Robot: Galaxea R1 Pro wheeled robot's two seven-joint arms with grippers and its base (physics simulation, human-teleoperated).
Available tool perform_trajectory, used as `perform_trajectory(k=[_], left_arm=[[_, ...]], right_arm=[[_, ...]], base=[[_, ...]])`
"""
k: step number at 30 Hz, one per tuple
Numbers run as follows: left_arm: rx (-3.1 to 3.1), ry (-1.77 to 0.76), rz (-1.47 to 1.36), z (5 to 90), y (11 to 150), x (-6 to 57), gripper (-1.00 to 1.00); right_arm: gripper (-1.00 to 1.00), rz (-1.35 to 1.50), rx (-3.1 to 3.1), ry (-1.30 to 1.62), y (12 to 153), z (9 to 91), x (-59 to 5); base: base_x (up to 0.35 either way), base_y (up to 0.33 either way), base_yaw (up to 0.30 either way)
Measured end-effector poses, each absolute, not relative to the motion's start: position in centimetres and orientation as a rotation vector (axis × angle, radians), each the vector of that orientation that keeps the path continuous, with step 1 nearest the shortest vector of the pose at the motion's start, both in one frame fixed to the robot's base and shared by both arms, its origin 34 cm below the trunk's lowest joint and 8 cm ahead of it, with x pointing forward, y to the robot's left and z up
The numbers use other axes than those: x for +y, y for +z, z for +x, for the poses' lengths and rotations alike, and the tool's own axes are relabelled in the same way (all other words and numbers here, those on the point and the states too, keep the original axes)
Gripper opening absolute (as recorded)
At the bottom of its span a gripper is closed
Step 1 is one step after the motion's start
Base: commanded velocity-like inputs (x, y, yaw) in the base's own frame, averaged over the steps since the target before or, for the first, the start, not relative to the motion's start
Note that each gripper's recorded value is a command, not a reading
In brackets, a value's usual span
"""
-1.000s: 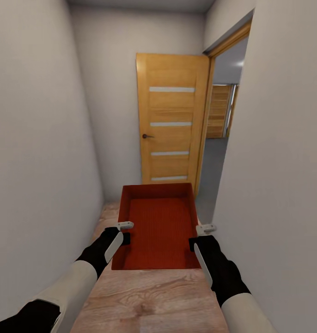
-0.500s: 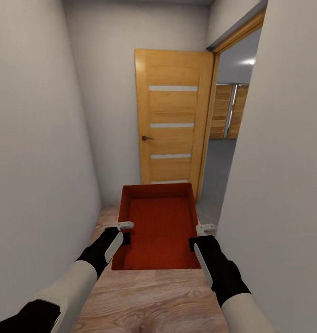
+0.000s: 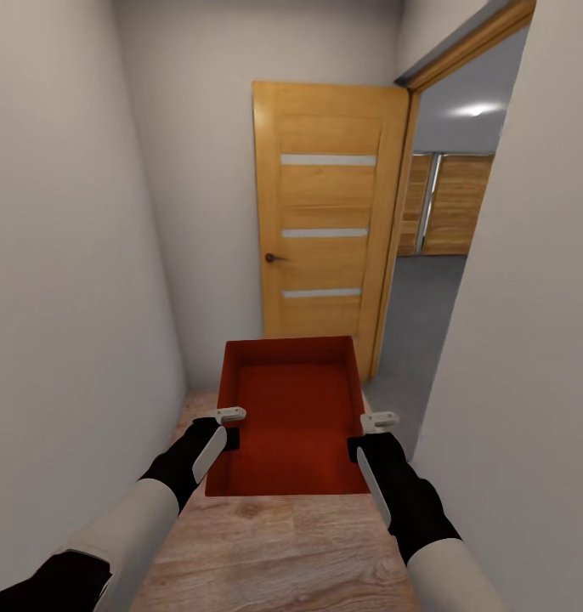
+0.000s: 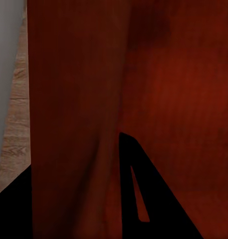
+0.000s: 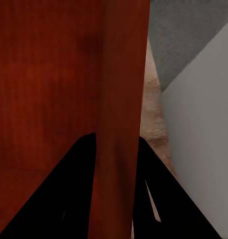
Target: Move the two storage containers from the living room to the garage. In the garage, place one container on the floor and stack the other container on top of it (either order is fine).
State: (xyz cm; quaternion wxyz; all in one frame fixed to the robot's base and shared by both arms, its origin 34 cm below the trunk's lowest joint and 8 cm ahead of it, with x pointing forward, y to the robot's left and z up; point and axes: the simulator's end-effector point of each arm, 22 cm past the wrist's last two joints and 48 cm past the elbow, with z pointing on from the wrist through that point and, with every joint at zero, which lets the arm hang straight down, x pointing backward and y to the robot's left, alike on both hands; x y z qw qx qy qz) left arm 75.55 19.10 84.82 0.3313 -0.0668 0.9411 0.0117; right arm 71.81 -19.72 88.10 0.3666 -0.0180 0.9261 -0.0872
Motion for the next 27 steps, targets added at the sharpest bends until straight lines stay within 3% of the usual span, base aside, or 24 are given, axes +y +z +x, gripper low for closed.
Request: perform_trajectory(k=[12, 27], left_arm=[[2.461, 0.029, -0.177, 75.54, 84.79, 19.19, -1.0], [2.459, 0.029, -0.176, 75.55, 84.8, 19.12, -1.0]], right_arm=[[-1.0, -0.046, 2.38, -0.225, 88.11, 71.8, -19.63], [-1.0, -0.047, 2.379, -0.225, 88.11, 71.81, -19.7]], base=[[0.336, 0.097, -0.024], [0.336, 0.09, -0.268]])
